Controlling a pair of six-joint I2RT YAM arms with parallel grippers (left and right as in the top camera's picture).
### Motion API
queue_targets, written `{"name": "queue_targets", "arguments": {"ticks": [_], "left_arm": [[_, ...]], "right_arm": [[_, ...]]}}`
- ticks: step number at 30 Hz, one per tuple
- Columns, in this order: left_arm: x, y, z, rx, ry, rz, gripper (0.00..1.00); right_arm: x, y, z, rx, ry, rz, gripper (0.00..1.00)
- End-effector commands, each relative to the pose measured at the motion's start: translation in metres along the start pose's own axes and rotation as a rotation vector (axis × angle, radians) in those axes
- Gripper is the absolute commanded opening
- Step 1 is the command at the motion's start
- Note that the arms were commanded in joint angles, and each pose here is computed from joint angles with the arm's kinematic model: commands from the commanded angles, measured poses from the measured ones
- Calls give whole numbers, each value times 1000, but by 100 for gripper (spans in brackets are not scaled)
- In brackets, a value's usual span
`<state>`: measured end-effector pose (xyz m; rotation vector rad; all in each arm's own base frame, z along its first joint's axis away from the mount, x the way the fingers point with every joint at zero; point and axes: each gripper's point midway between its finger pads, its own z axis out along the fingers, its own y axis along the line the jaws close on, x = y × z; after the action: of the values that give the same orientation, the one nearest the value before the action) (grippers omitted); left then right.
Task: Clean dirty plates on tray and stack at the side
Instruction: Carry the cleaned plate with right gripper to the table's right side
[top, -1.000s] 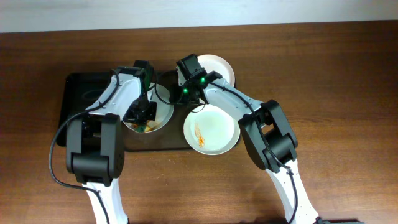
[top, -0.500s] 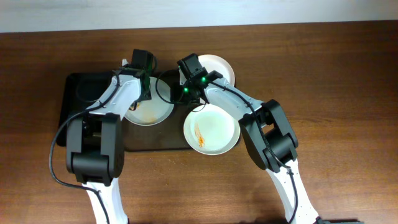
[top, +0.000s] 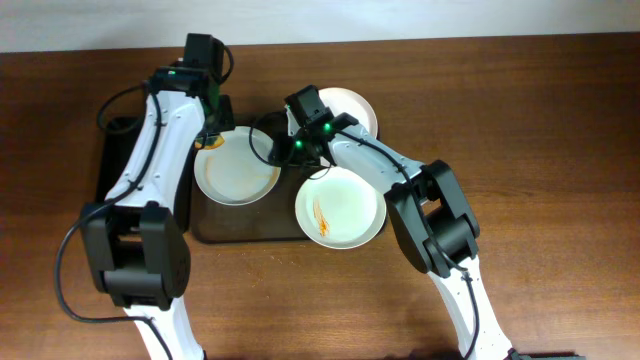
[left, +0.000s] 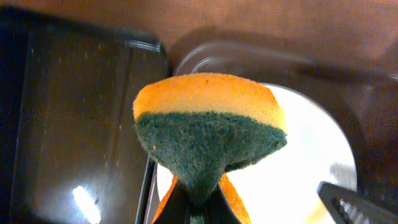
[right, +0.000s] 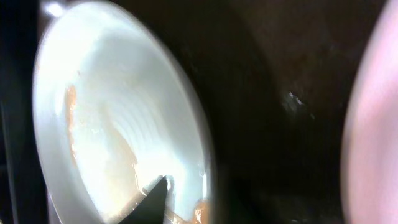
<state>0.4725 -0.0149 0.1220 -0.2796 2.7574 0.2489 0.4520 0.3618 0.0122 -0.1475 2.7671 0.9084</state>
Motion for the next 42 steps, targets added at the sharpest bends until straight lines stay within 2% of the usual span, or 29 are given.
{"name": "queue_targets", "arguments": {"ticks": [1, 5, 10, 14, 19, 21, 25, 32, 37, 42], "left_arm": [[4, 10, -18, 56, 30, -1, 0], [3, 16, -17, 52, 32, -13, 1], [0, 14, -17, 59, 20, -16, 0], [-4, -2, -18, 149, 12, -21, 1], [-5, 2, -18, 145, 12, -28, 0], [-5, 7, -17, 142, 13, -37, 0], [-9, 25, -13, 127, 15, -76, 0], [-11, 42, -9, 113, 18, -109, 1], [-10, 41, -6, 112, 25, -109, 0], [-1, 38, 7, 107, 72, -99, 1]], "right_arm": [[6, -19, 11, 54, 16, 11, 44], [8, -22, 14, 66, 18, 12, 39], [21, -20, 27, 87, 37, -2, 4], [8, -18, 14, 87, 18, 9, 4], [-24, -3, -55, 120, -18, -80, 4], [-33, -2, -86, 202, -51, -116, 4], [-49, -21, -152, 489, -138, -188, 4], [-52, -9, -181, 539, -189, -234, 4], [-56, -5, -214, 805, -319, -306, 4], [-43, 32, -230, 1037, -478, -396, 4]]}}
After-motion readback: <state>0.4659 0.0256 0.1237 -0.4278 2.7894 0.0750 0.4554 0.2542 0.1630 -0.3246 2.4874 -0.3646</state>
